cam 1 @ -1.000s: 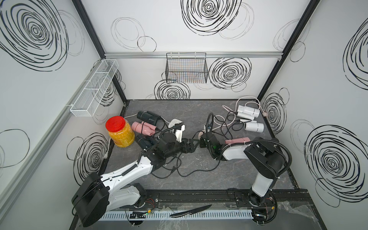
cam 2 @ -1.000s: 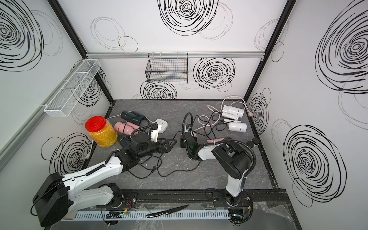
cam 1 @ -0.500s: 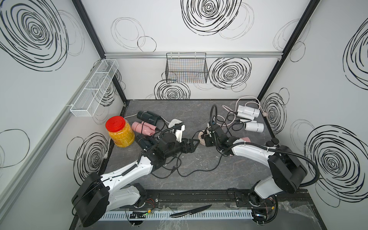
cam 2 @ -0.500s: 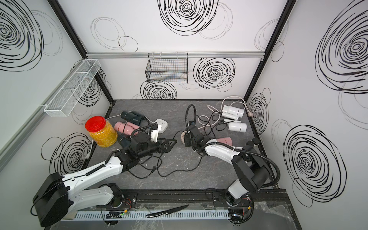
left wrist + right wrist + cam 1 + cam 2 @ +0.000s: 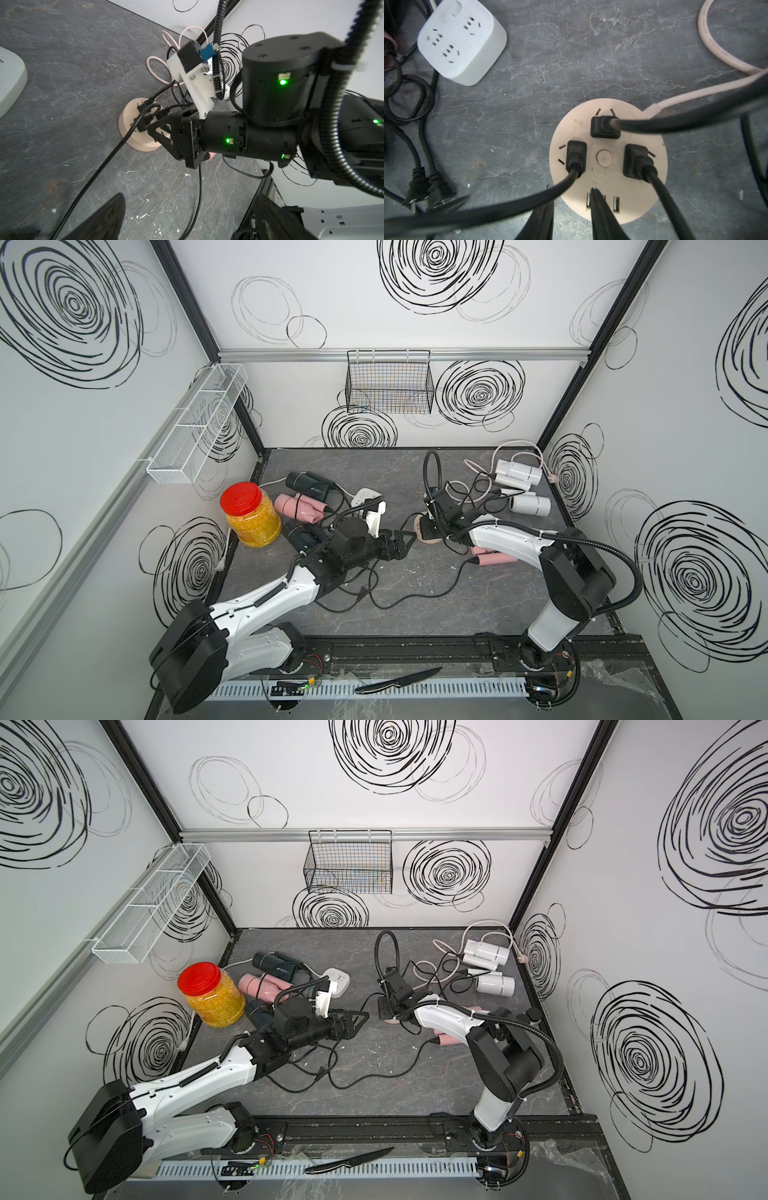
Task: Charge the blow dryers
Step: Insert the plug into the socket.
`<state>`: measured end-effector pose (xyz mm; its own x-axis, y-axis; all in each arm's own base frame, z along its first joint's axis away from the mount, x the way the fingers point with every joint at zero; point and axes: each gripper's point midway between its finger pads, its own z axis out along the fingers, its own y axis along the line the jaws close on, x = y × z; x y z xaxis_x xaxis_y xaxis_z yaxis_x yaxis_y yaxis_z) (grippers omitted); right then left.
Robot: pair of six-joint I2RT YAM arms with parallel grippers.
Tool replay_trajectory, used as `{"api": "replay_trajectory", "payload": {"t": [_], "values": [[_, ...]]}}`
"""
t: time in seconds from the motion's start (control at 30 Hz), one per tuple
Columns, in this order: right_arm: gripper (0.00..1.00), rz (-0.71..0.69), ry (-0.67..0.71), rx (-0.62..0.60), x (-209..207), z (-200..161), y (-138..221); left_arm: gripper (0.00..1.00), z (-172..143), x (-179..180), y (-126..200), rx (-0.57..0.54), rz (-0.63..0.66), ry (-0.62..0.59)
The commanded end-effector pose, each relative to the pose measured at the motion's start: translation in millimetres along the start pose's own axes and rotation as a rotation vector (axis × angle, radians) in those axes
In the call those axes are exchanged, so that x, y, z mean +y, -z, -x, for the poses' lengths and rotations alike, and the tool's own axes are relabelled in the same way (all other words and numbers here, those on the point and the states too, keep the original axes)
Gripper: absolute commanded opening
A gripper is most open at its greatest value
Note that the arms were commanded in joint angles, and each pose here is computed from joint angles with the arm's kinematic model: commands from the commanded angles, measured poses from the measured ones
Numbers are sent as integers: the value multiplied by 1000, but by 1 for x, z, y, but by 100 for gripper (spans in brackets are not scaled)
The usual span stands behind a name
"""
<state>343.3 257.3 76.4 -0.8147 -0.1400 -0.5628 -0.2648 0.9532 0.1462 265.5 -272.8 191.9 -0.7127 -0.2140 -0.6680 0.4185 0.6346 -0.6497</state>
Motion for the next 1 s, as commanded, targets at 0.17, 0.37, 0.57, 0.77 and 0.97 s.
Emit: {"api": "replay_trajectory", "payload": {"t": [0.17,0.37,0.57,0.77,0.97], "values": [[28,-74,23,14,-4,12,-15,99,17,-9,3,-54,-27,-20],[22,-115,55,50,-6,10,-24,99,16,-8,5,-56,-27,-19],[9,-168,122,80,-10,17,-26,99,14,-5,5,-58,-30,-14],[5,-143,166,188,-5,4,-41,99,12,-3,6,-63,-33,-5],[2,-201,240,244,-2,-15,-52,99,12,-1,6,-62,-33,-3]]}}
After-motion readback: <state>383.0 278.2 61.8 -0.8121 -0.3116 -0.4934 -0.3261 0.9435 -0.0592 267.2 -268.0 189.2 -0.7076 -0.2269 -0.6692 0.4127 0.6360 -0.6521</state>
